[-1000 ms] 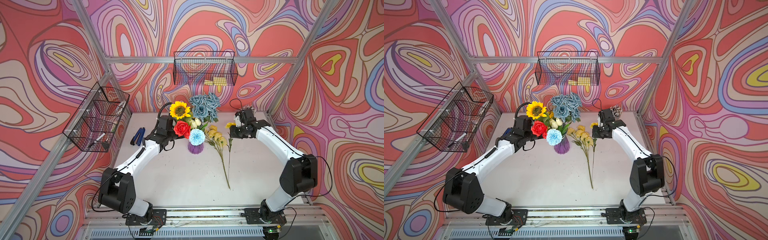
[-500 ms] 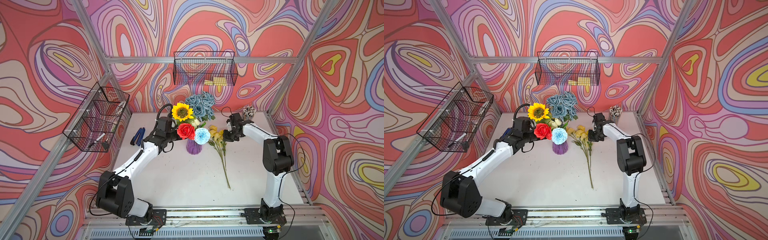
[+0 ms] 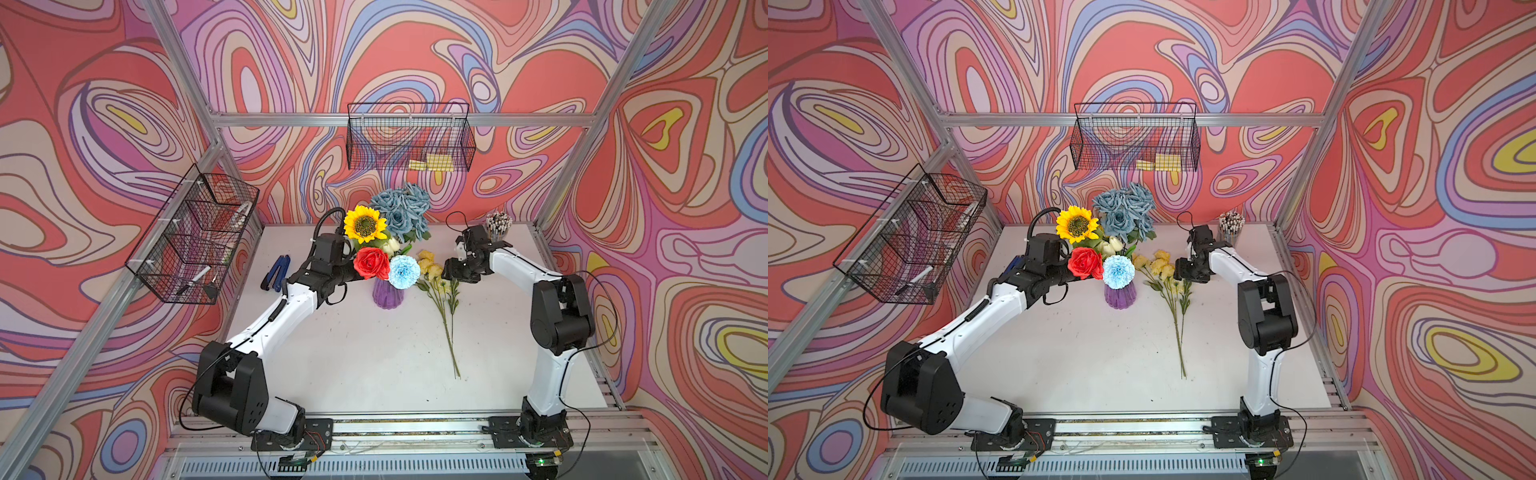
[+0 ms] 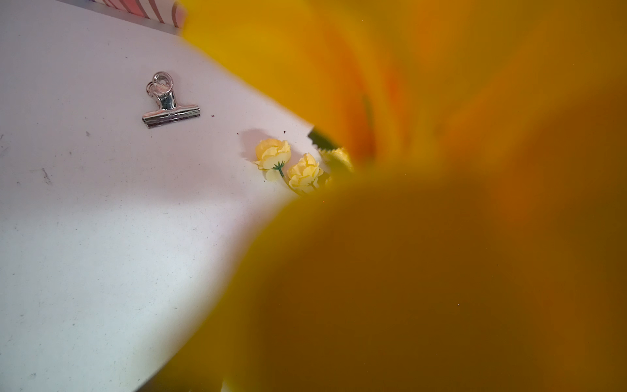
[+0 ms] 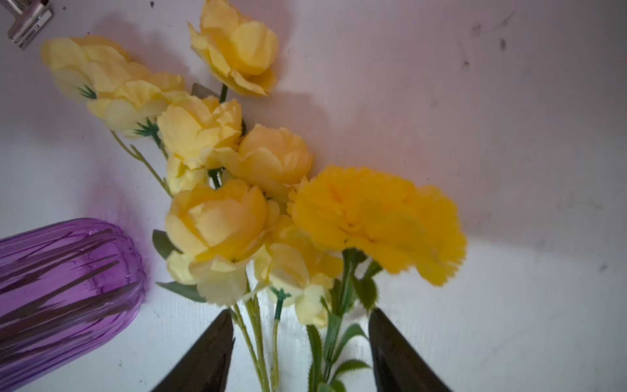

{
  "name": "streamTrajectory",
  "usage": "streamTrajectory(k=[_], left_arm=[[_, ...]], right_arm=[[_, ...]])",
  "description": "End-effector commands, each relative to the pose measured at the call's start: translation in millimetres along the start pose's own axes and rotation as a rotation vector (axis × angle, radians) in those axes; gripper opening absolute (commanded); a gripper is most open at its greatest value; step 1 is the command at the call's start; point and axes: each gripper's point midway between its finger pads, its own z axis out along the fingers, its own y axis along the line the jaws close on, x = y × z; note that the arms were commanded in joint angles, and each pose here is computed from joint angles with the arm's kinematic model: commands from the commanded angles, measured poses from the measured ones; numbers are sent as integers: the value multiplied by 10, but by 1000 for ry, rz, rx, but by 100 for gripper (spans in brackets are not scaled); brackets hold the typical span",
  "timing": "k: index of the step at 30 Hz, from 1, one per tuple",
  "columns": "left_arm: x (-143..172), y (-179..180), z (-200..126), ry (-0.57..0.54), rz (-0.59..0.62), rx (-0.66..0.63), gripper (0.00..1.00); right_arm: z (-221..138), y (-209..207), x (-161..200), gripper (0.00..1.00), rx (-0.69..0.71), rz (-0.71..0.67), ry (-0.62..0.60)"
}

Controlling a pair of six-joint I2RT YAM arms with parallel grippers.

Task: Pick out yellow flowers from the vase
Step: Place the flower at the center of the board, then adjust the vase at the center of the board.

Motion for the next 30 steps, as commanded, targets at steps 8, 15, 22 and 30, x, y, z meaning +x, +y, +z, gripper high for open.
streamTrajectory(k=[8, 15, 22, 30], left_arm=[[-3, 53, -57, 1, 7, -31, 80], [13, 55, -37, -3, -1, -20, 80], [-20, 15, -37, -7, 2, -5, 79], [-17, 11, -40, -4, 11, -5, 79]], right_arm=[[-1314, 1130, -356, 66, -518, 45, -309], [-1064, 1722, -175, 59, -640, 14, -212], [-982, 1924, -131, 47, -641, -28, -178], [-1042, 1949, -139, 44, -645, -37, -181]])
